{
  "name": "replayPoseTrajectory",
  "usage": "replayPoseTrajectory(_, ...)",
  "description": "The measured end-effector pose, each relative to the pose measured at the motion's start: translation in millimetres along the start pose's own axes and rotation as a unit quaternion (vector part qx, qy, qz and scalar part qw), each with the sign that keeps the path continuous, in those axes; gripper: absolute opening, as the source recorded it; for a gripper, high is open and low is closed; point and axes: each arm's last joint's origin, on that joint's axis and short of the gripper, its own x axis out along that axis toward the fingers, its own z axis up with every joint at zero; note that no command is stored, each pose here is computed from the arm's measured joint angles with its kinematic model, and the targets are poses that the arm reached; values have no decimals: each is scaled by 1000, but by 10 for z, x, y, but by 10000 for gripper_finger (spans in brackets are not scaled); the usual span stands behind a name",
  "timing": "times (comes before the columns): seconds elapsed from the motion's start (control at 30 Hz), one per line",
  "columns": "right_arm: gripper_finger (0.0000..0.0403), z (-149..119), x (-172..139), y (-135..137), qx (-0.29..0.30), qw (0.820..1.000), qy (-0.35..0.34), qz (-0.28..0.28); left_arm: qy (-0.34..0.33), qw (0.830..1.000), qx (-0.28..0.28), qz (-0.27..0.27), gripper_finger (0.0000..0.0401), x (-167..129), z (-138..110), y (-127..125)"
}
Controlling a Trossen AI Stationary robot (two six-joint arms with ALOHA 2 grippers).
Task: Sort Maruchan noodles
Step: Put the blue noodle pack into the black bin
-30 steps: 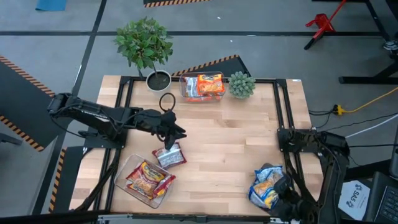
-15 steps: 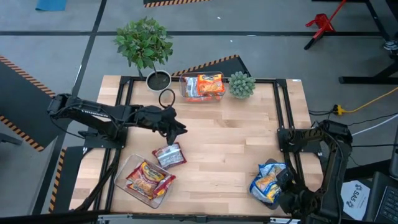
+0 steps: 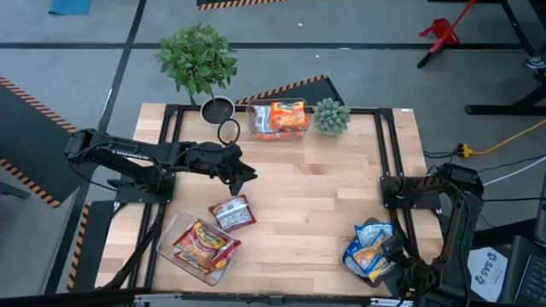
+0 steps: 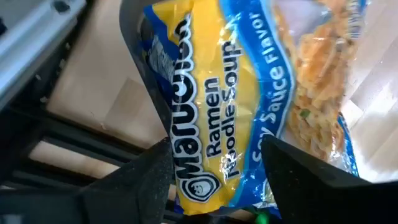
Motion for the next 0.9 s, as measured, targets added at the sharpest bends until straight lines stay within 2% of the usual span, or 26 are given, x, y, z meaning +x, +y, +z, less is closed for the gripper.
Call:
replayPoseTrajectory(0.13, 236, -2, -106, -26, 14, 1000, -16, 11, 0, 1000, 0, 0, 121, 0, 0, 0)
replayPoseTrajectory(0.27, 229, 16, -321, -60, 31, 998, -38, 25, 3, 1000, 0, -4, 121, 0, -2, -2)
replayPoseTrajectory(0.37, 207, 39, -493, -65, 44, 996, -62, 44, 4, 1000, 0, -5, 121, 1, -5, -6)
replayPoseTrajectory(0.47, 162, 38, -587, -89, 72, 994, -65, 51, 4, 1000, 0, -5, 121, 0, -5, -6)
replayPoseTrajectory(0.57, 95, 102, -548, -195, 120, 990, -45, 52, 4, 1000, 0, -5, 121, 1, -5, -6)
replayPoseTrajectory(0.67, 23, 165, -474, -313, 152, 987, -44, 20, 3, 1000, 0, -5, 121, 1, -5, -6)
replayPoseTrajectory(0.7, 12, 192, -441, -357, 159, 986, -46, 10, 3, 1000, 0, -4, 121, 1, -5, -6)
replayPoseTrajectory(0.8, 21, 252, -302, -479, 176, 984, -23, -9, 3, 1000, -1, -4, 121, 1, -4, -6)
replayPoseTrajectory(0.9, 27, 290, -145, -544, 175, 984, 9, 3, 4, 1000, -5, -6, 121, -1, -12, -17)
